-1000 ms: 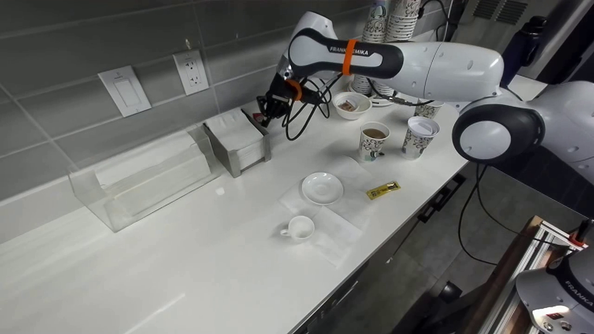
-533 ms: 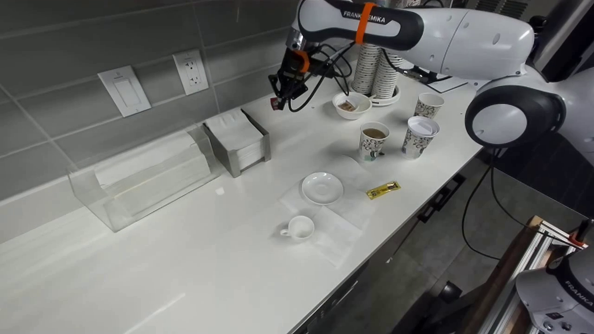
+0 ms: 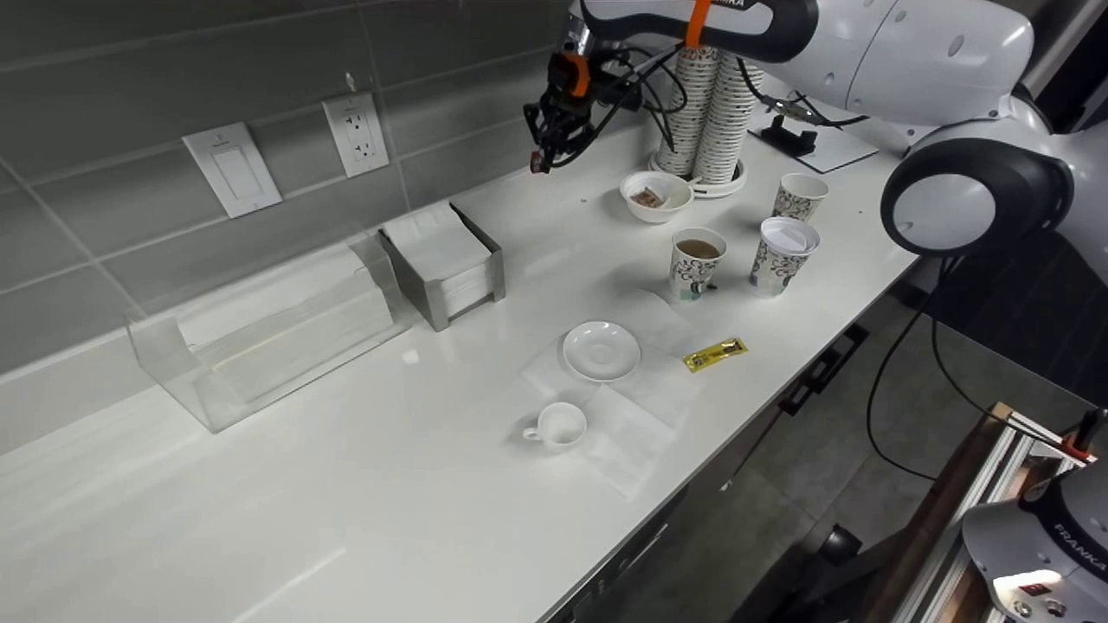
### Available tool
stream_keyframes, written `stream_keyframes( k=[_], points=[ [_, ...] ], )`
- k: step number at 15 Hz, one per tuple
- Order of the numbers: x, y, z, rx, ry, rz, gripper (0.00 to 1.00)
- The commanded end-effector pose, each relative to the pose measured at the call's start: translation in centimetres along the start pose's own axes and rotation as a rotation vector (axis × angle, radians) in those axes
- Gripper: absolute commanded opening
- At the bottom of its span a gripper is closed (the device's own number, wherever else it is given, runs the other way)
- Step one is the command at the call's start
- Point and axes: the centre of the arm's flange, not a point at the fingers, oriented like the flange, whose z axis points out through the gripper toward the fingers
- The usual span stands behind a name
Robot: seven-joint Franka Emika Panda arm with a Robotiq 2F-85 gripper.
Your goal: Put the small pink object into the white bowl
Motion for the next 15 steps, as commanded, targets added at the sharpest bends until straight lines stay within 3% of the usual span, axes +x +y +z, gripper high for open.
stream_keyframes(
  k=[1, 5, 11, 15],
  points=[
    [-0.1, -0.1, 0.0, 0.0, 0.0, -0.001, 0.0],
    [-0.2, 5.3, -0.6, -0.132, 0.021, 0.073, 0.0],
    [4.1, 13.3, -0.1, -0.263, 0.028, 0.329, 0.0],
    [7.1, 17.2, 1.3, -0.29, 0.053, 0.496, 0.0]
  ],
)
